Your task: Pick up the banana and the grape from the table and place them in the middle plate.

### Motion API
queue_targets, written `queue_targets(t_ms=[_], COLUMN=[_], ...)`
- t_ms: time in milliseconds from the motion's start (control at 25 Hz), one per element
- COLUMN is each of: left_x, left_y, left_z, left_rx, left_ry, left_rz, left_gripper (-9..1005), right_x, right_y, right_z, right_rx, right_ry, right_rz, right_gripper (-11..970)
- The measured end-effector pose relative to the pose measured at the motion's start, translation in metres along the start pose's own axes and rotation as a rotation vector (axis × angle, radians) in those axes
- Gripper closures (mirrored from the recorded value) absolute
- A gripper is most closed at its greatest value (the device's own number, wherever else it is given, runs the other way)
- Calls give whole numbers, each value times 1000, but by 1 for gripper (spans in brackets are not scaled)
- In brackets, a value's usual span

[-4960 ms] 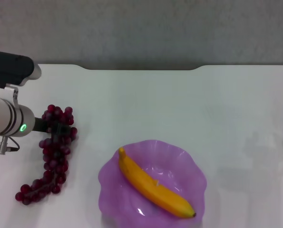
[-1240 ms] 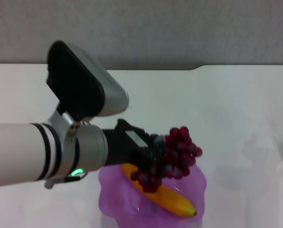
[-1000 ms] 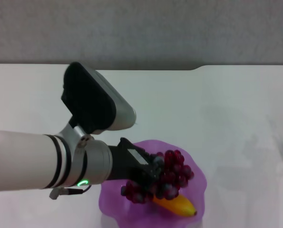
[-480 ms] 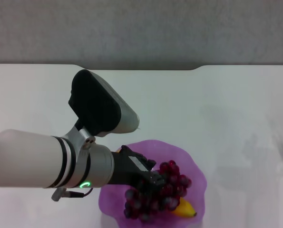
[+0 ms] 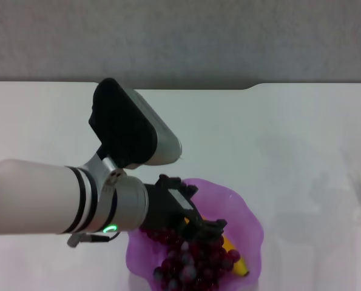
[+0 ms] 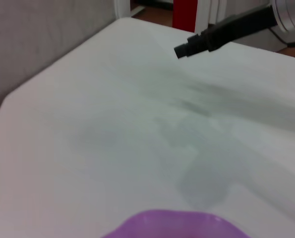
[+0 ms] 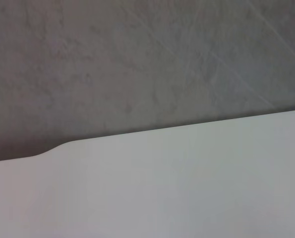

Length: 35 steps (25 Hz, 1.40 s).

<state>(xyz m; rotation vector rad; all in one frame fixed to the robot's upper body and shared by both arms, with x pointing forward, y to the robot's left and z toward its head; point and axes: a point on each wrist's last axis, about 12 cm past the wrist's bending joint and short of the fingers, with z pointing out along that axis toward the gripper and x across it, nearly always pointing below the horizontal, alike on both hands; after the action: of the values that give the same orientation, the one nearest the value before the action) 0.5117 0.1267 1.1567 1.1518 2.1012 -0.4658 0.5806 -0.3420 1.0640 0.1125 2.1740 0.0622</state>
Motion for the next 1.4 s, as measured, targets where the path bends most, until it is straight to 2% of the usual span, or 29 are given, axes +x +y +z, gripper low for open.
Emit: queue_targets(t_ms=[120, 200, 360, 480, 600, 760, 800, 840, 960, 1040, 1160, 1200, 1240, 1280, 1400], left_x=[-7, -12, -21, -21, -12, 4, 4, 18, 31, 51, 71, 77, 92, 92, 114], left_y=[4, 8, 23, 37, 57, 75, 75, 86, 94, 107, 123, 128, 141, 141, 159], left_z=[-3, -5, -11, -14, -14, -16, -16, -19, -22, -28, -37, -40, -46, -46, -55], left_rx=[-27, -65, -215, -336, -480, -615, -615, -716, -802, -883, -927, -931, -927, -927, -890], left_ry=[-35, -60, -135, -190, -268, -373, -373, -454, -535, -631, -737, -765, -812, -812, -856], left_rz=[28, 58, 147, 184, 204, 203, 203, 220, 216, 113, -61, -116, -239, -239, -380], left_gripper=[225, 115, 116, 117, 118, 118, 119, 119, 119, 119, 119, 119, 119, 119, 119], right_x=[0, -1, -1, -2, -2, -3, -3, -3, -5, -5, -8, -9, -9, -10, -11], right_y=[0, 0, 1, 1, 2, 6, 6, 6, 6, 7, 8, 8, 9, 9, 10], right_z=[0, 0, 0, 0, 0, 1, 1, 1, 1, 1, 2, 2, 2, 2, 2], right_rx=[0, -1, -2, -3, -5, -13, -13, -14, -13, -14, -15, -14, -13, -12, -10], right_ry=[0, -1, -3, -5, -6, -6, -6, -8, -14, -17, -28, -34, -39, -44, -59], right_rz=[0, -1, -1, -2, -4, -13, -13, -15, -19, -21, -25, -27, -29, -31, -38], right_gripper=[404, 404, 404, 404, 404, 404, 404, 404, 404, 404, 404, 404, 404, 404, 404])
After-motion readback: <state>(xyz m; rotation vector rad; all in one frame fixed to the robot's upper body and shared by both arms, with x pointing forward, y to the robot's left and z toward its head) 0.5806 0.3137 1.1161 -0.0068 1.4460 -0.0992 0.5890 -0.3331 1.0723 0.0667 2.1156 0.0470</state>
